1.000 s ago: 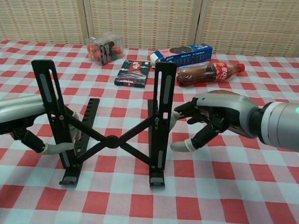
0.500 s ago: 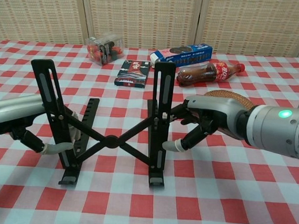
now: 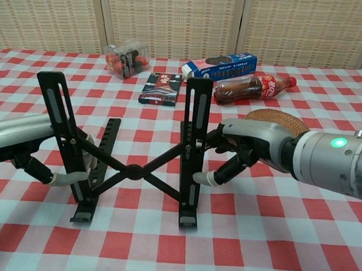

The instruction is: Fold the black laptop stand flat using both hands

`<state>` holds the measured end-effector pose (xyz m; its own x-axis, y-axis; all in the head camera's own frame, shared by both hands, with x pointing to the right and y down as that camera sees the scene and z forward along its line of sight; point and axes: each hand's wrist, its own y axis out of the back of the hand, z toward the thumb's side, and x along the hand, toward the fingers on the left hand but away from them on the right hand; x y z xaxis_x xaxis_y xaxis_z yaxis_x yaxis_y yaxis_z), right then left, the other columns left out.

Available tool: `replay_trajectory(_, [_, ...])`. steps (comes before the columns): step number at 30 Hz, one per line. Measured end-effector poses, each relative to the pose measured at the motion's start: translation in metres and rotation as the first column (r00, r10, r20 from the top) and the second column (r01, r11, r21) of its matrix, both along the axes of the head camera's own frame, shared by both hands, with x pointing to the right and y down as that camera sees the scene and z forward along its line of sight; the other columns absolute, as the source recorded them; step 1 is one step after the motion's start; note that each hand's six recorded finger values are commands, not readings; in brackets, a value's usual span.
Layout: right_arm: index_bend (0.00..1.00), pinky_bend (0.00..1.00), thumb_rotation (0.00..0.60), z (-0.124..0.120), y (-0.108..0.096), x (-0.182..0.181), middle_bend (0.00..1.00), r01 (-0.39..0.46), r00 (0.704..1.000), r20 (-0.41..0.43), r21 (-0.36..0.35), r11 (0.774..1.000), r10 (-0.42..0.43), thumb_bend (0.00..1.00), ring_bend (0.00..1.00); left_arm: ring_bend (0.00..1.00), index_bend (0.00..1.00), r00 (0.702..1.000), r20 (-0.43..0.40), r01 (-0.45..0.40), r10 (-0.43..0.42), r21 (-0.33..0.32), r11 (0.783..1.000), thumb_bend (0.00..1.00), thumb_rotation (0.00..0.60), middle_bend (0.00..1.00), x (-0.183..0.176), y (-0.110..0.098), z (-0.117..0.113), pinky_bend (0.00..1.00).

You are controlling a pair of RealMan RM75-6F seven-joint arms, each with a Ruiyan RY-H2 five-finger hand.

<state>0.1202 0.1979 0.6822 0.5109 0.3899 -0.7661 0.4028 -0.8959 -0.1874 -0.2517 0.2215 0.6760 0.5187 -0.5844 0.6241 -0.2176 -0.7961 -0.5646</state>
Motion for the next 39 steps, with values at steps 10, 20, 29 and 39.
replay_trajectory(10, [0.52,0.02,0.6,-0.003,0.002,0.001,0.25,0.001,1.0,0.005,-0.001,1.0,-0.001,0.33,0.05,0.37,0.53,1.0,0.0,-0.006,0.006,0.003,1.0,0.38,0.498,0.41,0.0,0.0,-0.001,0.27])
replay_trajectory(20, [0.23,0.02,0.6,-0.012,-0.001,0.0,0.16,0.006,0.999,0.043,0.024,1.0,-0.007,0.23,0.05,0.35,0.3,1.0,0.006,-0.029,0.029,0.015,0.999,0.38,0.292,0.33,-0.002,0.001,-0.005,0.25])
replay_trajectory(29, [0.11,0.02,0.6,-0.023,-0.015,-0.002,0.11,-0.049,0.995,0.086,0.079,0.996,0.043,0.19,0.04,0.21,0.15,0.999,0.018,-0.031,0.03,0.048,0.998,0.38,0.289,0.19,-0.008,-0.002,-0.016,0.23])
replay_trajectory(39, [0.01,0.02,0.6,-0.019,-0.036,-0.015,0.05,-0.128,0.989,0.094,0.158,0.979,0.114,0.18,0.0,0.03,0.07,0.998,0.067,-0.005,-0.003,0.127,0.992,0.38,0.29,0.01,-0.031,-0.017,-0.039,0.21])
